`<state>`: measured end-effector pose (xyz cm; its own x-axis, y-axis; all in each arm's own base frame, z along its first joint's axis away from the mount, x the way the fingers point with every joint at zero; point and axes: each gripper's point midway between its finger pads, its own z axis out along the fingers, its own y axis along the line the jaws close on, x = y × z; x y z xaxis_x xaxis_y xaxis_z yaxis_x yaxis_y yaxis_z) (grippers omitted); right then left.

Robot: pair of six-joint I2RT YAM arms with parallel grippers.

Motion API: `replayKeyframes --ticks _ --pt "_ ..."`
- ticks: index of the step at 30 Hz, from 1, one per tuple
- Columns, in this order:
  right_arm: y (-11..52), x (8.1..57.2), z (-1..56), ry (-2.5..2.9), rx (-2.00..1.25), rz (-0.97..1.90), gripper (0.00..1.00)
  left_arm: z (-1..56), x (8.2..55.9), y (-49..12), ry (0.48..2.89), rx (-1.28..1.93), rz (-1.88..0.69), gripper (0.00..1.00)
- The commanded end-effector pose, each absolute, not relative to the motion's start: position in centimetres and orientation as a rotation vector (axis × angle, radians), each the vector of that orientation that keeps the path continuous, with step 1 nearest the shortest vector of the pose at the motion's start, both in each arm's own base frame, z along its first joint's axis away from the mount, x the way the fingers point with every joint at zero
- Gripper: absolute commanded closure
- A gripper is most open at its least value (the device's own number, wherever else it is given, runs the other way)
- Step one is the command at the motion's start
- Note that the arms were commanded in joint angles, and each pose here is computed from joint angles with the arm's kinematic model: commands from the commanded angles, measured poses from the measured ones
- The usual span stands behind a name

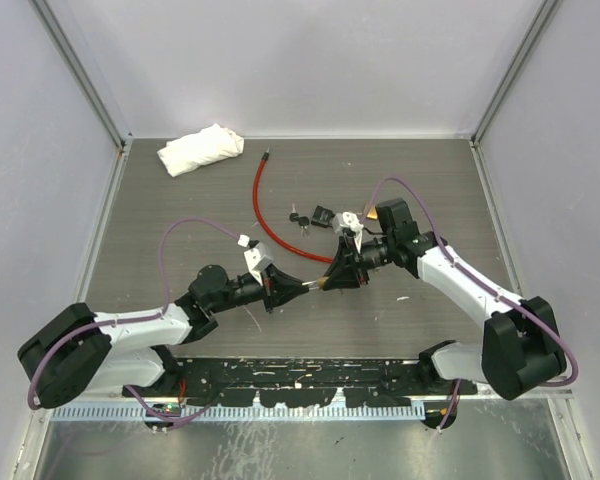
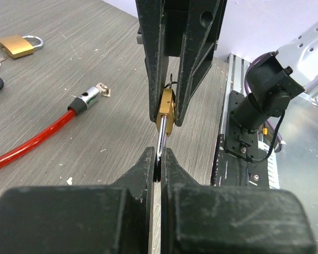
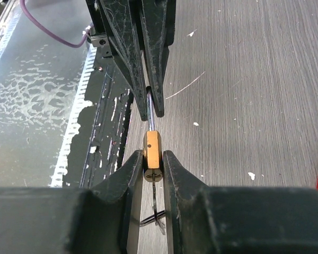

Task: Lock with the key
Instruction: Lock the lock.

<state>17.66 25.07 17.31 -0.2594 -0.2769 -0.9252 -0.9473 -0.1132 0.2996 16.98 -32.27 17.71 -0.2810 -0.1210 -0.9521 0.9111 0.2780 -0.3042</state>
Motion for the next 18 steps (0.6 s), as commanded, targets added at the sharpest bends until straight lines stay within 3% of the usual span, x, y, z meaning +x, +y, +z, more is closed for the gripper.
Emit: replayKeyframes --ticks 1,18 --pt "27.3 15.6 21.1 1.295 -1.457 1.474 0.99 24.9 16.3 -34.4 1.236 0.757 -1.324 1.00" --pt "26.6 16.7 21.0 1.296 -1.477 1.423 0.99 23.4 16.7 -34.1 1.289 0.709 -1.316 1.00"
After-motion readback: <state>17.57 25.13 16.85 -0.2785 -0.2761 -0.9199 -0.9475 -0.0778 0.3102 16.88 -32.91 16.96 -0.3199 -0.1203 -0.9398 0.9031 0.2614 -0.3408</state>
